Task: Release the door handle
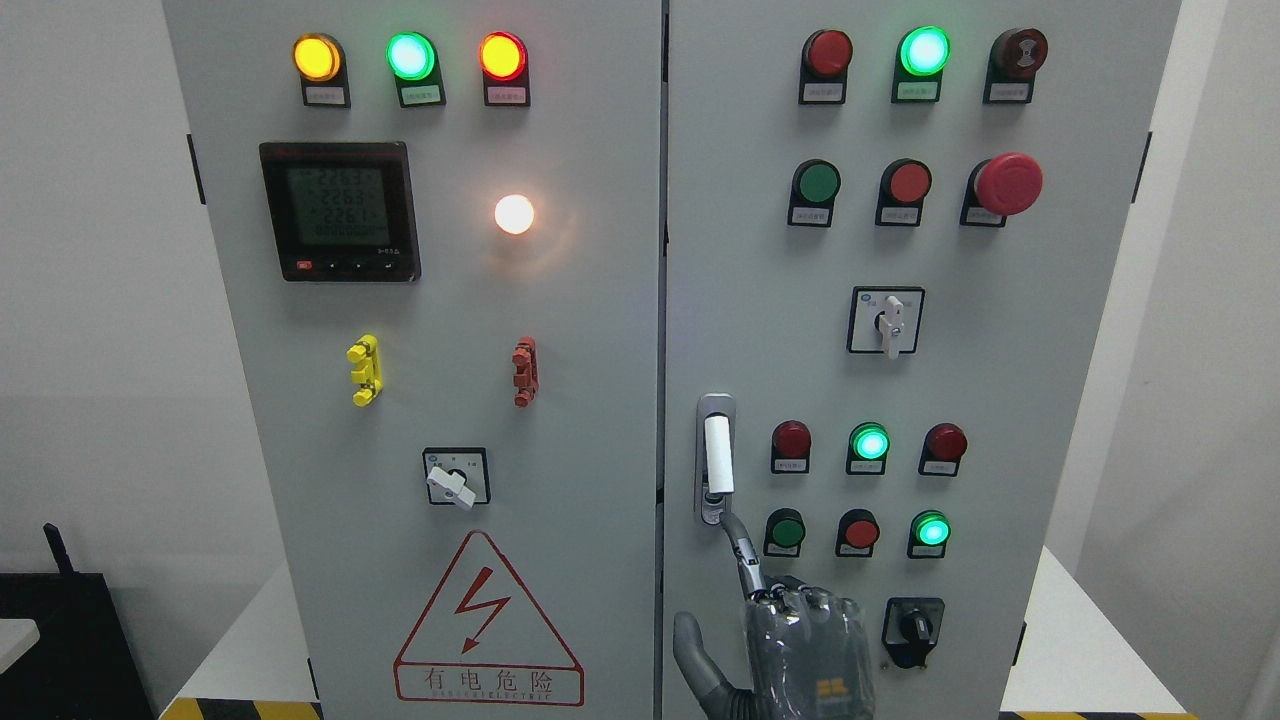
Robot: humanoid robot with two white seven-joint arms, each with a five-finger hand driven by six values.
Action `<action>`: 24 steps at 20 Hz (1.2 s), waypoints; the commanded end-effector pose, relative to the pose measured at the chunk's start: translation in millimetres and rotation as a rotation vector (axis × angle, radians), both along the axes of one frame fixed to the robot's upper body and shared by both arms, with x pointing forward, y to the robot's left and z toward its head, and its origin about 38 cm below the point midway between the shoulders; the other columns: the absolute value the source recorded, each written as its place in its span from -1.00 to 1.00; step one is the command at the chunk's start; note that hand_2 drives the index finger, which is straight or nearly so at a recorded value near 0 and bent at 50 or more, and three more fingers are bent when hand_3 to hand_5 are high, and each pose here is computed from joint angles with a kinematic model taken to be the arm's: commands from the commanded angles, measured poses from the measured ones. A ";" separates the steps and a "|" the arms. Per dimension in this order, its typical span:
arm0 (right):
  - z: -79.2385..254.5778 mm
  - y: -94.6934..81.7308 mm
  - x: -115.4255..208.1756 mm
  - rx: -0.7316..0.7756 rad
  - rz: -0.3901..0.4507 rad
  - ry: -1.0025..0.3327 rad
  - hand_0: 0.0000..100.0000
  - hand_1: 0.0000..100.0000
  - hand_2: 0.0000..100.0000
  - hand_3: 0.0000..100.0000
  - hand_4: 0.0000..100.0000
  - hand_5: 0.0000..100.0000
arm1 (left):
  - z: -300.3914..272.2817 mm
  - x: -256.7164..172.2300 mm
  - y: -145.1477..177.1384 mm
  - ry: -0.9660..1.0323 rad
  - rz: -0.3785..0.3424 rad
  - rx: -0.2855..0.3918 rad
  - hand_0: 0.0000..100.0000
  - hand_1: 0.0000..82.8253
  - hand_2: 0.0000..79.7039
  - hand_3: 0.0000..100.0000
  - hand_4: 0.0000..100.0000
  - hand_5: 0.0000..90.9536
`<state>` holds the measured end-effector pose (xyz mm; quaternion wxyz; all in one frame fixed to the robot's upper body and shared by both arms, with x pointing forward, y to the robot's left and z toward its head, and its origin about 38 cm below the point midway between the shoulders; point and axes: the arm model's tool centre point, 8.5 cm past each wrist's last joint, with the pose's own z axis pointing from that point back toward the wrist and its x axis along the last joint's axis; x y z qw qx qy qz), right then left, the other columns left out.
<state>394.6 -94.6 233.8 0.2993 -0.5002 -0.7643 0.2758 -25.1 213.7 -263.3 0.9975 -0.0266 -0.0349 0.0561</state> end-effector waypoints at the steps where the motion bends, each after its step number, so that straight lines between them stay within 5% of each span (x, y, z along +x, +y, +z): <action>1: 6.0 -5.8 -7.7 0.064 0.018 -0.017 -0.04 -0.13 0.31 1.00 1.00 0.94 | -0.4 5.3 -0.3 -0.016 -0.014 -0.002 -0.76 -0.06 -1.00 -1.00 -1.00 -1.00; 5: 2.9 -7.4 -8.3 0.108 0.037 0.002 0.08 -0.21 0.66 1.00 1.00 0.93 | -0.4 5.3 -0.3 -0.016 -0.012 -0.001 -0.76 -0.06 -1.00 -1.00 -1.00 -1.00; 9: 1.6 -8.4 -12.7 0.119 0.042 -0.005 -0.01 -0.26 0.89 1.00 1.00 0.92 | -0.4 5.3 -0.3 -0.016 -0.014 -0.002 -0.76 -0.06 -1.00 -1.00 -1.00 -1.00; 24: 47.7 -4.1 8.7 0.096 0.055 -0.072 -0.47 -0.01 1.00 1.00 1.00 0.92 | -0.4 5.3 -0.3 -0.016 -0.012 -0.001 -0.76 -0.06 -1.00 -1.00 -1.00 -1.00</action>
